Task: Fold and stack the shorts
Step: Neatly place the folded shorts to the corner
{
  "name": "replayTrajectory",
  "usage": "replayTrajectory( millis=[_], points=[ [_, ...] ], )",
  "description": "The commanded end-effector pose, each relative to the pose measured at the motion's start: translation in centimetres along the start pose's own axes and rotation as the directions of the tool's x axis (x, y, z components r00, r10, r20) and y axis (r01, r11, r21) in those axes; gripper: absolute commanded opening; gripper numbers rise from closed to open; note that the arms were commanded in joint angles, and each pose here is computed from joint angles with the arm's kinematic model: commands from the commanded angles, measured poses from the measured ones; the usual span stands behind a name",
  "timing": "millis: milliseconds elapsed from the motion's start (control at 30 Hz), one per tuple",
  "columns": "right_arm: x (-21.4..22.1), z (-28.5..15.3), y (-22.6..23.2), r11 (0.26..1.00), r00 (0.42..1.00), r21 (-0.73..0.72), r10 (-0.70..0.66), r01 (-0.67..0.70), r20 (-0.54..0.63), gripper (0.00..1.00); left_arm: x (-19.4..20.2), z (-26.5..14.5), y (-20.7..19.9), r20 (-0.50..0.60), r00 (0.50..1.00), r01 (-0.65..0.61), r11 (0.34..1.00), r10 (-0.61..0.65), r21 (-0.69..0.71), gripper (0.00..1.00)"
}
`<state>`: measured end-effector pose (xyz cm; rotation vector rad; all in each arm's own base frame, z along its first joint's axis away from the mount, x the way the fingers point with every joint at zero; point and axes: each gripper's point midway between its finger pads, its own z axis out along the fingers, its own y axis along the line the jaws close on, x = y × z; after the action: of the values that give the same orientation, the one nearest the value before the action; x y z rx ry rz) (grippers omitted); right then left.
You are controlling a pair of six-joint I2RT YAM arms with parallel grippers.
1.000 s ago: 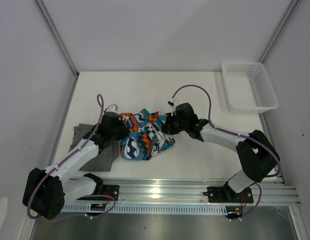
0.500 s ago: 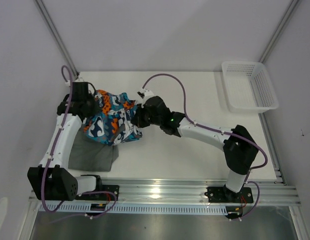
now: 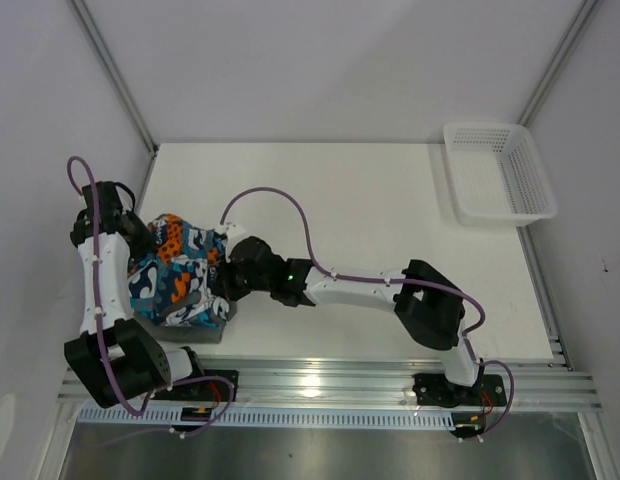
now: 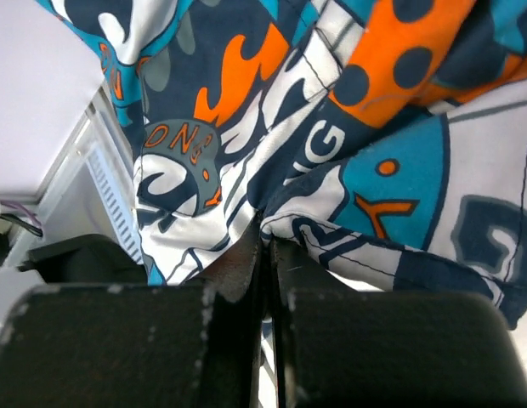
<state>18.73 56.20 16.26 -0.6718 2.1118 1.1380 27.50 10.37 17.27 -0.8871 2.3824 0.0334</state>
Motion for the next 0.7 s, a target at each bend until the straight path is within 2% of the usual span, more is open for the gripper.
replayTrajectory(
  millis=[0,167,400,433,467,500,533,667],
  points=[
    [-0.1,1.2,-0.1,1.000,0.999,-0.014,0.020,-0.020,0.036,0.00,0.7,1.8,1.5,-0.035,0.999,-0.025,0.999,0.024,-0.044,0.00],
    [2.6,2.0,-1.6,0.999,1.000,0.036,0.000,0.000,-0.004,0.00,0.4,2.0,4.0,0.004,1.000,0.019,0.989,-0.019,-0.148,0.00],
    [4.3,2.6,-2.9,0.998,0.999,0.060,-0.012,0.014,-0.038,0.00,2.0,4.6,5.6,-0.062,0.997,0.031,0.980,-0.044,-0.196,0.02],
    [4.7,2.6,-2.9,0.998,0.999,0.058,-0.015,0.018,-0.043,0.00,1.9,4.5,5.7,-0.059,0.997,0.030,0.979,-0.043,-0.202,0.08],
    [4.9,2.6,-2.9,0.998,0.999,0.059,-0.022,0.024,-0.041,0.00,1.4,4.2,5.7,-0.050,0.998,0.034,0.978,-0.045,-0.205,0.20],
    [5.3,2.6,-3.1,0.995,0.999,0.087,-0.040,0.043,-0.033,0.05,1.2,4.1,5.9,-0.048,0.998,0.033,0.976,-0.044,-0.217,0.58],
    [5.3,2.5,-3.0,0.994,0.998,0.092,-0.050,0.053,-0.035,0.06,1.3,3.9,6.0,-0.050,0.998,0.036,0.974,-0.049,-0.224,0.69],
    [5.3,1.9,-2.9,0.993,0.998,0.099,-0.065,0.067,-0.024,0.20,-0.1,2.3,5.7,0.032,0.998,0.061,0.975,-0.056,-0.212,0.83]
  ],
)
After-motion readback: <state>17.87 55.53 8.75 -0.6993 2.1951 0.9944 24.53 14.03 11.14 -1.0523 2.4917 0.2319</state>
